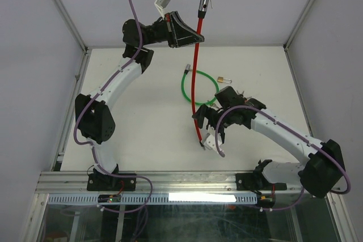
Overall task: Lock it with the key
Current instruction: Adjust the lock at the center of the board.
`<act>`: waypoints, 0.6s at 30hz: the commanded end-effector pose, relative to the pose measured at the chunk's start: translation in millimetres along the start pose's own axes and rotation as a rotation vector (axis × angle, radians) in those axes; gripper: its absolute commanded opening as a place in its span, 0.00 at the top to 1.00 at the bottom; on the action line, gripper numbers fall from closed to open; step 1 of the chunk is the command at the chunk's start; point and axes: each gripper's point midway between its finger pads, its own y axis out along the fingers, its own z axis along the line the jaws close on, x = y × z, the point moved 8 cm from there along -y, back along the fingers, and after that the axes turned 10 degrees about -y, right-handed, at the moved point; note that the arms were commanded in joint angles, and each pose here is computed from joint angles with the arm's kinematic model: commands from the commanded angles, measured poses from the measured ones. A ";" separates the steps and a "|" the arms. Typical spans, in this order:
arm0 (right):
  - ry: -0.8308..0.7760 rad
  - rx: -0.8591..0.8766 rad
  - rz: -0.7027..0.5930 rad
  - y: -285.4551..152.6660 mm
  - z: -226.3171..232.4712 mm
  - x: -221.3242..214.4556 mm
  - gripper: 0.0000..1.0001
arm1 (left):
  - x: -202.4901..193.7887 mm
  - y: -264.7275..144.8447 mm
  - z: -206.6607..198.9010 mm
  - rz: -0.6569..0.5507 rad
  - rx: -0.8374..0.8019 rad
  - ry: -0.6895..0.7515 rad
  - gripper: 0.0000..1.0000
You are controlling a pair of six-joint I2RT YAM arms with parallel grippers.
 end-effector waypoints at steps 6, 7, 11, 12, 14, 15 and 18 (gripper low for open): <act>-0.601 0.098 0.055 28.4 -8.1 -6.5 0.17 | 3.7 8.9 -31.7 -0.025 -0.060 0.029 1.00; -0.605 0.095 0.059 30.7 -6.4 -7.1 0.17 | 3.1 9.3 -31.1 -0.025 -0.062 0.025 1.00; -0.633 0.100 0.062 41.3 -0.2 -3.9 0.18 | 1.8 10.0 -27.9 -0.025 -0.065 0.017 1.00; -0.636 0.102 0.065 44.0 2.5 -3.5 0.18 | 1.8 10.1 -27.3 -0.026 -0.066 0.016 1.00; -0.645 0.095 0.072 48.9 7.7 -3.0 0.20 | 0.9 10.6 -26.4 -0.027 -0.070 0.009 1.00; -0.652 0.087 0.076 51.4 10.2 -2.6 0.21 | 0.8 10.4 -26.2 -0.029 -0.072 0.008 1.00; -0.670 0.053 0.083 58.4 16.6 -0.5 0.24 | -0.3 10.0 -26.0 -0.029 -0.077 0.007 1.00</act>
